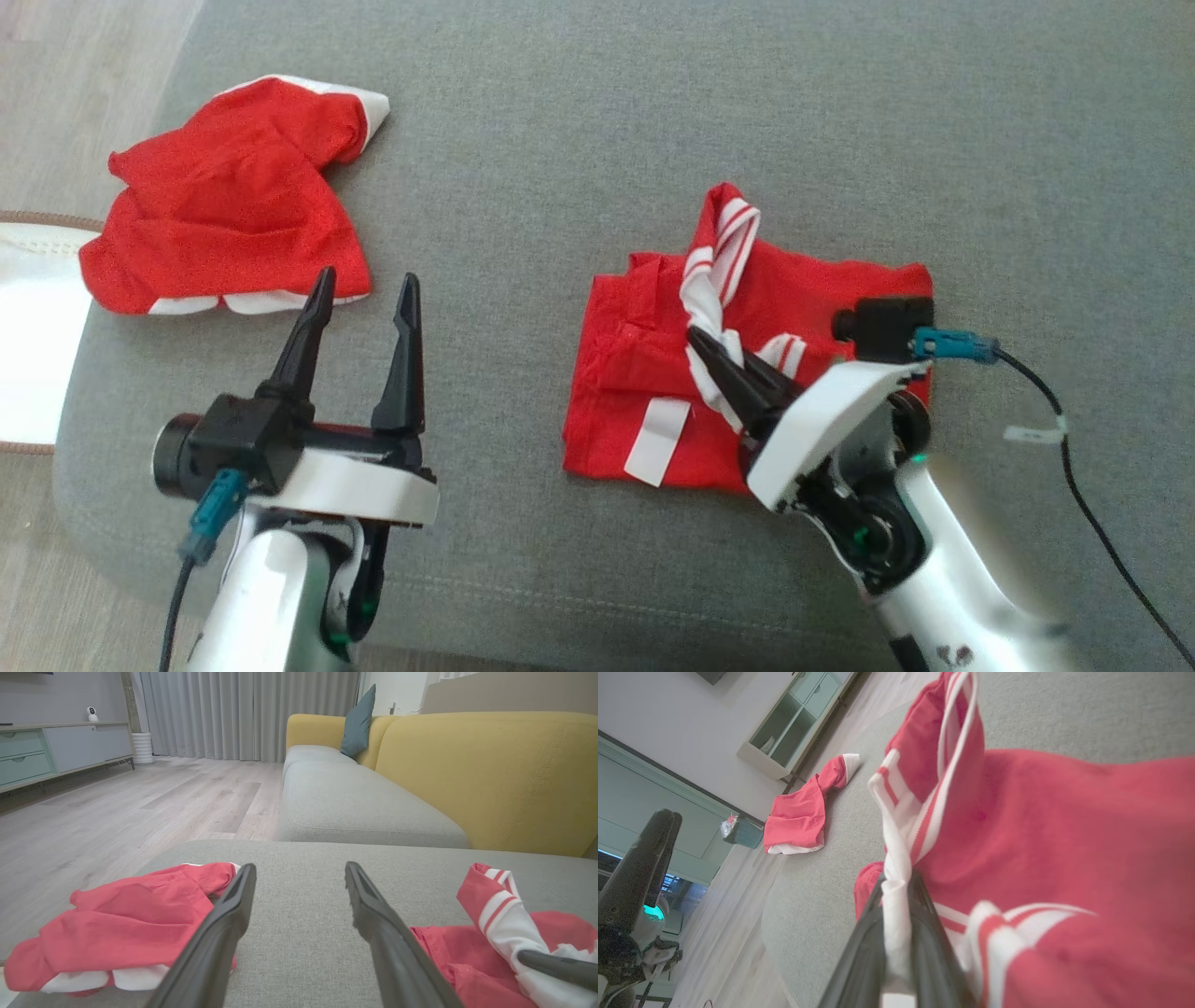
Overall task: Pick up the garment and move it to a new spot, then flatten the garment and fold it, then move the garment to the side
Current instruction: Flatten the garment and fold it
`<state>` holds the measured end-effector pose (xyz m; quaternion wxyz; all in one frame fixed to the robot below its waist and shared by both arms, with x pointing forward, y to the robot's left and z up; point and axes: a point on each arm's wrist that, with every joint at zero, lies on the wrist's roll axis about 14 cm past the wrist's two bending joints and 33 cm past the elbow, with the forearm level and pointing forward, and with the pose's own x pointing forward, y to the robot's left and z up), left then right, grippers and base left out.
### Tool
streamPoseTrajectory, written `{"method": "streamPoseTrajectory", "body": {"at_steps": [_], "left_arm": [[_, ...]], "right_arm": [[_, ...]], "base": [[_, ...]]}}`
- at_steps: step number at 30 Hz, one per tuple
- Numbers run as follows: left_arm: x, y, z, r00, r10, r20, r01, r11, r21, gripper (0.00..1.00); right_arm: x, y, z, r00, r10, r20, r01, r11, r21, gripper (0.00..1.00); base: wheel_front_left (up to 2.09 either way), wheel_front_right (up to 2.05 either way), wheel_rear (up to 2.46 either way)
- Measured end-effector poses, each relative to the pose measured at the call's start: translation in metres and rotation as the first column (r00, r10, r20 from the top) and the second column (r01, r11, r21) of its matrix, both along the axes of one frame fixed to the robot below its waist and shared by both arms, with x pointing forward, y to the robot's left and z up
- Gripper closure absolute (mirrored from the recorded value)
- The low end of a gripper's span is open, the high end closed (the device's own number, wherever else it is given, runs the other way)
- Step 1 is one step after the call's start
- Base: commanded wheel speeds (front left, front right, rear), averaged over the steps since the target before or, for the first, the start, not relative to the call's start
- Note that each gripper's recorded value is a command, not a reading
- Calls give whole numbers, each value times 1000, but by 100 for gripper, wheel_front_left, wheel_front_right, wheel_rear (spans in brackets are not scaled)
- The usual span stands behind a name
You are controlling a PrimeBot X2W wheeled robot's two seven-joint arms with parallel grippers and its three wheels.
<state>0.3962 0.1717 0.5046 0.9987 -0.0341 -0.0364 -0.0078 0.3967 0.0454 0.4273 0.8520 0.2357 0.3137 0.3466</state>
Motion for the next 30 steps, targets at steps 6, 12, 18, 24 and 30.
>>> {"method": "streamPoseTrajectory", "body": {"at_steps": [6,12,18,24,30], "left_arm": [[4,-2,-4,1000,-7,-10,7,1000,6,0],[7,-8,-9,999,-29,-21,29,1000,11,0],[10,-7,-5,1000,-26,-8,26,999,18,0],[13,-11,-1,999,-31,6,31,999,22,0],[14,-14,4,999,-39,23,38,999,23,0]], "right_arm": [[8,10,-2,1000,-4,27,4,1000,20,0],[31,10,33,971,-76,226,60,995,77,0],[63,-31,87,844,-234,483,205,972,112,0],[70,-128,96,716,-382,585,445,895,39,0],[38,-196,77,686,-452,570,589,805,-72,0]], "base": [[0,0,0],[0,0,0],[0,0,0],[0,0,0],[0,0,0]]}}
